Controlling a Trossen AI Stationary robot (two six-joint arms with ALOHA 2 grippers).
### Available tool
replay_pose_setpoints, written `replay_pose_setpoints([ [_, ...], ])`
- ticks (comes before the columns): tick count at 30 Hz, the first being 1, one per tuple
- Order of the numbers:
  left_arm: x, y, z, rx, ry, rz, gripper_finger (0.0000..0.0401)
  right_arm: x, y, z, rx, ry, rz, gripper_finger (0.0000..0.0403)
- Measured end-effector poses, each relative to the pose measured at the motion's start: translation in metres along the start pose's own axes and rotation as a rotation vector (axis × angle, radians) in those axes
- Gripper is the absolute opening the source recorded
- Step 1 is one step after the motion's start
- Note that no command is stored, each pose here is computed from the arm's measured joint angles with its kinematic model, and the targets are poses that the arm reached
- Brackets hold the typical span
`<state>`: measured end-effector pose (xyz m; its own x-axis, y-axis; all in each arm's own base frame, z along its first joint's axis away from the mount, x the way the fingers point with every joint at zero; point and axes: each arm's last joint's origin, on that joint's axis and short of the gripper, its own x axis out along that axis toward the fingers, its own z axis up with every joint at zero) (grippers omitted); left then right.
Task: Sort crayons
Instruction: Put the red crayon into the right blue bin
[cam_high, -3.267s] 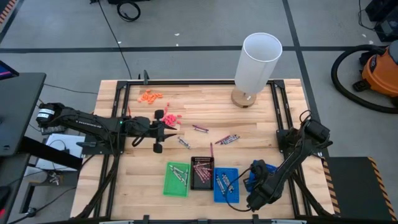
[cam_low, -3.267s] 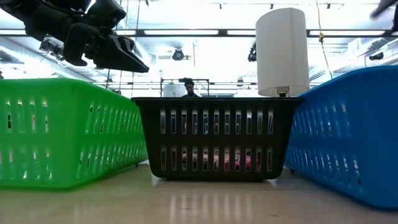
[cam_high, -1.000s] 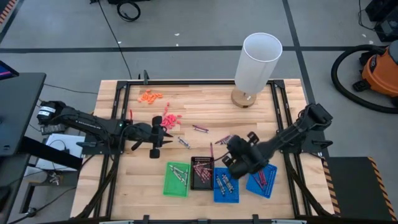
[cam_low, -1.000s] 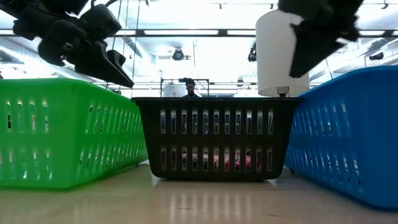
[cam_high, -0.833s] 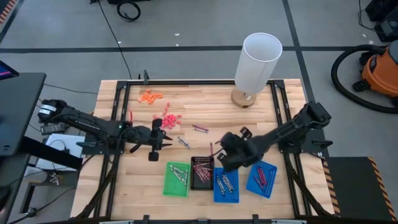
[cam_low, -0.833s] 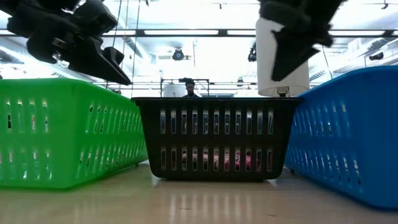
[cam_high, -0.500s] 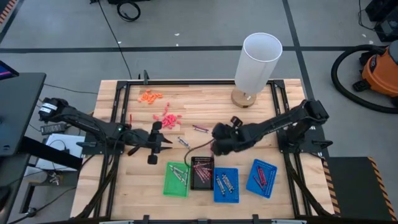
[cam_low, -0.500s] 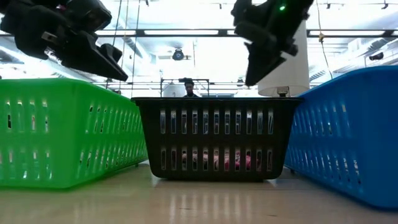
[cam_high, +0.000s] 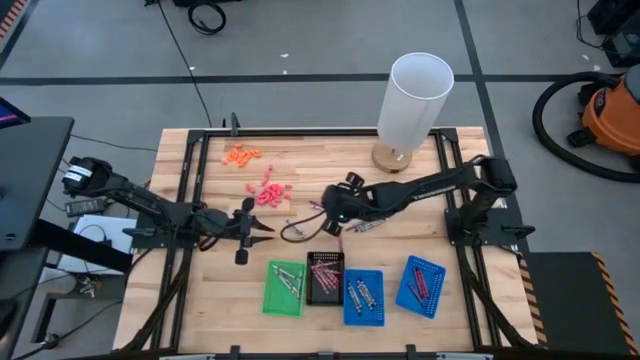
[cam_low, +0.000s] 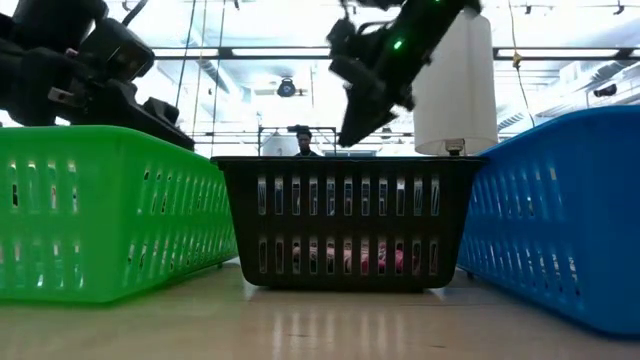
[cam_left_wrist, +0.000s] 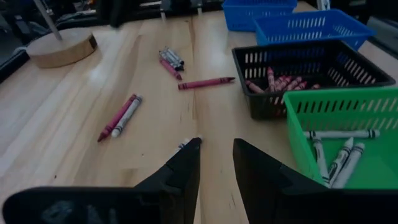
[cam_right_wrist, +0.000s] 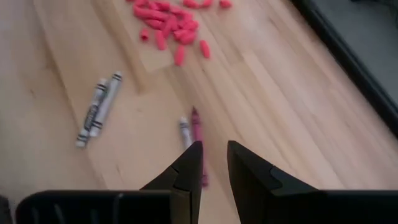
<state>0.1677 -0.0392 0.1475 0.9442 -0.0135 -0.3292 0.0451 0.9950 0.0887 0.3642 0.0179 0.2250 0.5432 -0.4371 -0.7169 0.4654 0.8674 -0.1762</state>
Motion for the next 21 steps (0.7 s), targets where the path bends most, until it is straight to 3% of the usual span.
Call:
replay_pose_setpoints([
  [6, 0.000, 0.000, -0.005, -0.042, 0.048, 0.002, 0.0105, 0.046, 0.003, -0.002, -0.077, 0.024, 0.109, 0.0083],
  [13, -0.001, 0.000, -0.012, -0.091, 0.112, 0.005, 0.0105, 0.088, -0.020, -0.010, -0.069, 0.123, 0.174, 0.0083],
  [21, -0.002, -0.001, -0.015, -0.116, 0.147, 0.002, 0.0105, 0.108, -0.033, -0.009, -0.051, 0.112, 0.226, 0.0083],
])
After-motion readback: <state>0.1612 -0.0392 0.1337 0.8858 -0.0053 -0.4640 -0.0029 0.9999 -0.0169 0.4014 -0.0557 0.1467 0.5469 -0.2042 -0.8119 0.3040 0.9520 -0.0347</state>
